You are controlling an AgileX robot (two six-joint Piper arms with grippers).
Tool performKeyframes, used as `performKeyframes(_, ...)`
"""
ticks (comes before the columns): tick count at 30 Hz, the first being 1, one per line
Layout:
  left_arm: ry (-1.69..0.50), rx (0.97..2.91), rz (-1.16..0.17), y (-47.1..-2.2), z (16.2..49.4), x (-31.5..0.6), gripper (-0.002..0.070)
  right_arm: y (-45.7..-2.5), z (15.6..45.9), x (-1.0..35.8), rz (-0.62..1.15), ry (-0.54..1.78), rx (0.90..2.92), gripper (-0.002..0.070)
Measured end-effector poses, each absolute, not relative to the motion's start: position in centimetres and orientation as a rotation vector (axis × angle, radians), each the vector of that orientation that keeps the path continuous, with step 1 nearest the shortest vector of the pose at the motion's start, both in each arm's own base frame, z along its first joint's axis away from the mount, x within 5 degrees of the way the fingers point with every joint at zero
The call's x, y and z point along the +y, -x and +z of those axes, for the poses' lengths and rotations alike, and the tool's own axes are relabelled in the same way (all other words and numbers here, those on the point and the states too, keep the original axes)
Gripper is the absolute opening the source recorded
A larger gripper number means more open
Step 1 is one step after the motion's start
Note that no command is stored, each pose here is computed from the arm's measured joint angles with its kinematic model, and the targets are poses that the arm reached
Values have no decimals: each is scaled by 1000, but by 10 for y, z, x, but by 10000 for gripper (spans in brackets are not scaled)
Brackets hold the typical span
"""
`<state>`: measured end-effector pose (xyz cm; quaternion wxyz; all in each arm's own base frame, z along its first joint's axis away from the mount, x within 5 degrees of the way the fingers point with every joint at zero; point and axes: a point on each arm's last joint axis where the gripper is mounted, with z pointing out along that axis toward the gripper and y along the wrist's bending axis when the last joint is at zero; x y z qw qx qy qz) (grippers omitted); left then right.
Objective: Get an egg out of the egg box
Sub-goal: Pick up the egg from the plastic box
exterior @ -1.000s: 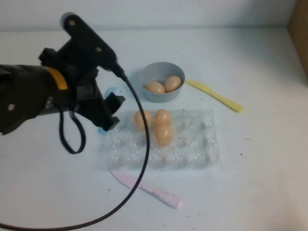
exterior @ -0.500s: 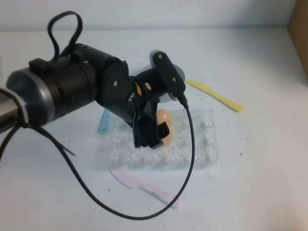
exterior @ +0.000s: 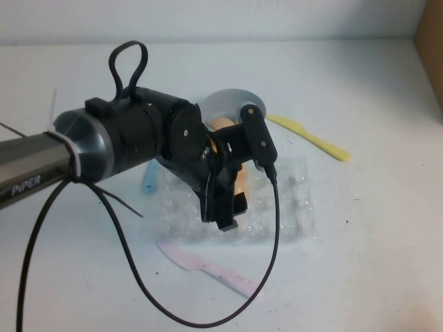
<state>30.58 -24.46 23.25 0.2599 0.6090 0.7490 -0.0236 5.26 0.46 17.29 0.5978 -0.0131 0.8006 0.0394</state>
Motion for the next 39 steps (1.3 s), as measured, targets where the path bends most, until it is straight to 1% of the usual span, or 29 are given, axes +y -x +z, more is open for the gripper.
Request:
performKeyframes(17,-1678,1980,-42,-318,207,-253,475,-53,173,5,91,30,1858,-18)
performKeyframes(28,-1707,1952,-29,-321,202,-256,471,-53,173,5,91,30,1858,-18)
performKeyframes(31,-1706,1948,-28,-321,202,-256,428,-53,173,5,91,30,1858,-18)
performKeyframes(33,-1706,1945,-26,-321,202,-256,379,-53,173,5,91,30,1858,-18)
performKeyframes(34,-1705,1943,-26,-322,202,-256,342,-53,173,5,91,30,1858,-18)
performKeyframes(36,-1702,1943,-27,-322,202,-256,296,-53,173,5,91,30,1858,-18)
performKeyframes(39,-1702,1943,-27,-322,202,-256,282,-53,173,5,91,30,1858,-18)
